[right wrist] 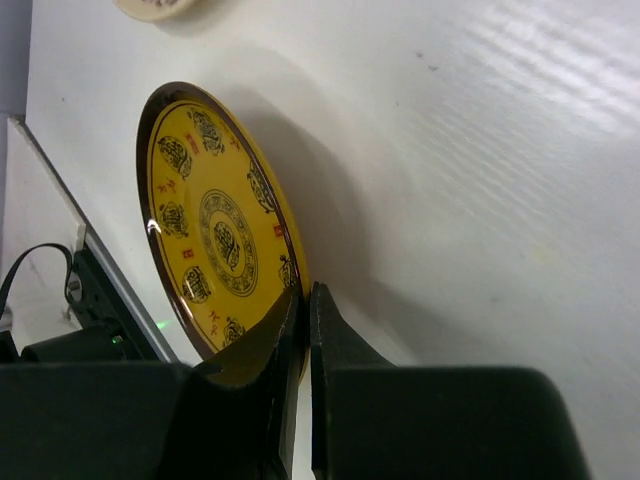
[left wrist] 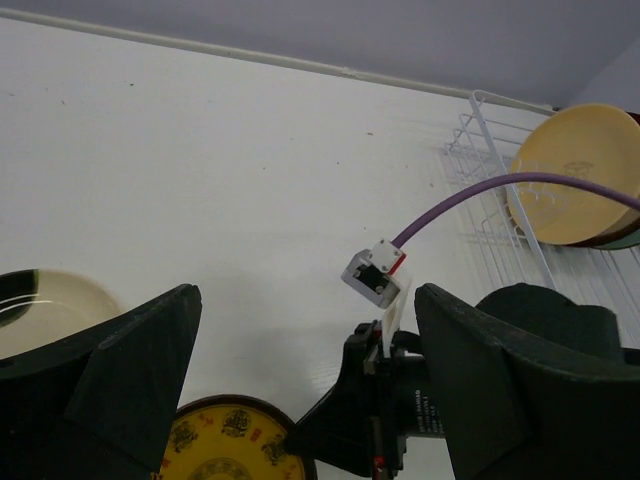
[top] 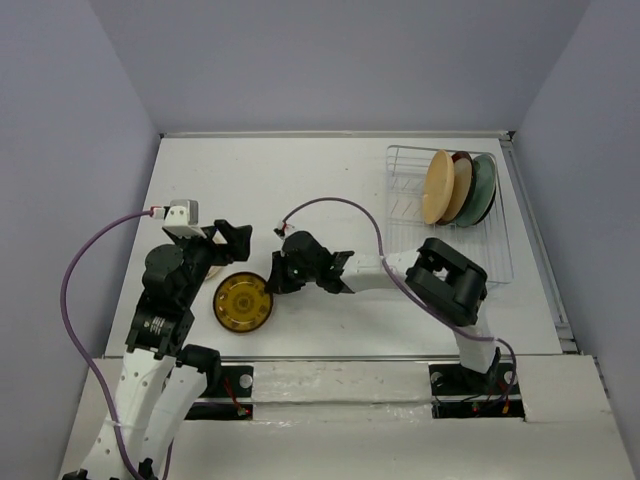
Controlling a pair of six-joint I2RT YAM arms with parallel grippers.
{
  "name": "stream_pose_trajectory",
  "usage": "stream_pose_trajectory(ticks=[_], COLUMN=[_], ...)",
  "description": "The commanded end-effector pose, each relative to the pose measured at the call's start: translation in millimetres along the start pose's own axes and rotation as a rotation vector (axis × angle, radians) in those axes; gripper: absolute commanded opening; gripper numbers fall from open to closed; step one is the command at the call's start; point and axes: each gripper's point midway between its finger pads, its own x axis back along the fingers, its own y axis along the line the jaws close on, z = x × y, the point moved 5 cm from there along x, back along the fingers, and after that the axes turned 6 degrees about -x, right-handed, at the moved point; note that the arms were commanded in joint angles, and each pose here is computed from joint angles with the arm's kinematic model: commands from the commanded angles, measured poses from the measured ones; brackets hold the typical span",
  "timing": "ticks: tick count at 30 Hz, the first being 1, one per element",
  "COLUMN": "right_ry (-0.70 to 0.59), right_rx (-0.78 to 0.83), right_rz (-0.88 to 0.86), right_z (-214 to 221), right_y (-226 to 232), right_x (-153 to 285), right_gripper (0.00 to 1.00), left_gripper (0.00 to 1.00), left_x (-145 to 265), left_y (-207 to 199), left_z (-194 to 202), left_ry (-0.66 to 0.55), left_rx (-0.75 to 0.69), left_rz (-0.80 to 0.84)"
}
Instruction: Load the plates into the dish rack
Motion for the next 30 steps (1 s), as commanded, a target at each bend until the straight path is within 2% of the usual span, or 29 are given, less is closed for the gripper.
stream_pose_trajectory(ticks=[1, 3, 4, 5, 6, 7, 8, 9, 10, 11, 12, 17, 22, 27, 30], right_ry=[-0.202, -0.326, -0.326, -0.388, -0.454, -0.47, -0.583, -0.623, -0.654, -0.646, -0.702, -0.775, -0.757, -0.666, -0.553], right_rx=[0.141, 0.158, 0.19, 0.198, 0.209, 0.237, 0.246, 0.271, 0.265, 0.289, 0.286, 0.261, 0.267, 0.275, 0.317], right_rz=[0.099, 0.183, 0.257, 0.334, 0.356, 0.456, 0.56, 0.662, 0.723, 0.849, 0.974, 1.338, 1.511, 1.618, 1.661], right_z=[-52.0, -86.3, -90.8, -105.1, -121.9, -133.5, -155.2, -170.1, -173.6, -180.4, -189.5, -219.3, -238.3, -253.0, -260.3], right_y=[20.7, 17.7, 6.9, -1.1, 6.1, -11.1, -11.8, -23.4, -23.4, -40.4, -48.0, -65.1, -68.8, -82.8, -96.6], right_x=[52.2, 84.3, 98.3, 114.6, 141.4, 163.0, 196.7, 221.5, 236.9, 262.0, 287.4, 383.1, 412.8, 409.1, 392.8], right_gripper=[0.07, 0.07, 0.07, 0.07, 0.07, 0.07, 0.07, 0.07, 0.07, 0.07, 0.07, 0.07, 0.07, 0.07, 0.07], left_gripper=[0.99, 0.99, 0.99, 0.99, 0.99, 0.99, 0.99, 0.99, 0.99, 0.99, 0.99, 0.99, 0.99, 0.99, 0.99], left_x=[5.0, 7.7, 8.7, 9.7, 12.0, 13.1, 15.3, 17.1, 18.1, 20.2, 22.9, 31.9, 37.0, 42.6, 45.7], left_y=[-5.8, -6.7, -7.7, -8.5, -9.3, -11.6, -13.3, -16.4, -16.4, -20.2, -21.7, -31.7, -39.6, -44.0, -46.4], left_z=[-19.8, -21.0, -21.9, -22.5, -24.1, -24.3, -24.9, -25.7, -26.1, -26.0, -27.2, -27.8, -25.6, -26.2, -26.4], left_ry=[-0.091, -0.101, -0.105, -0.109, -0.118, -0.12, -0.127, -0.133, -0.136, -0.138, -0.147, -0.158, -0.154, -0.162, -0.166], left_rx=[0.002, 0.001, 0.0, 0.0, -0.001, 0.0, -0.002, -0.003, -0.005, -0.006, -0.01, -0.015, -0.018, -0.02, -0.019], left_rz=[0.032, 0.039, 0.045, 0.051, 0.056, 0.068, 0.078, 0.093, 0.094, 0.113, 0.121, 0.171, 0.216, 0.24, 0.255])
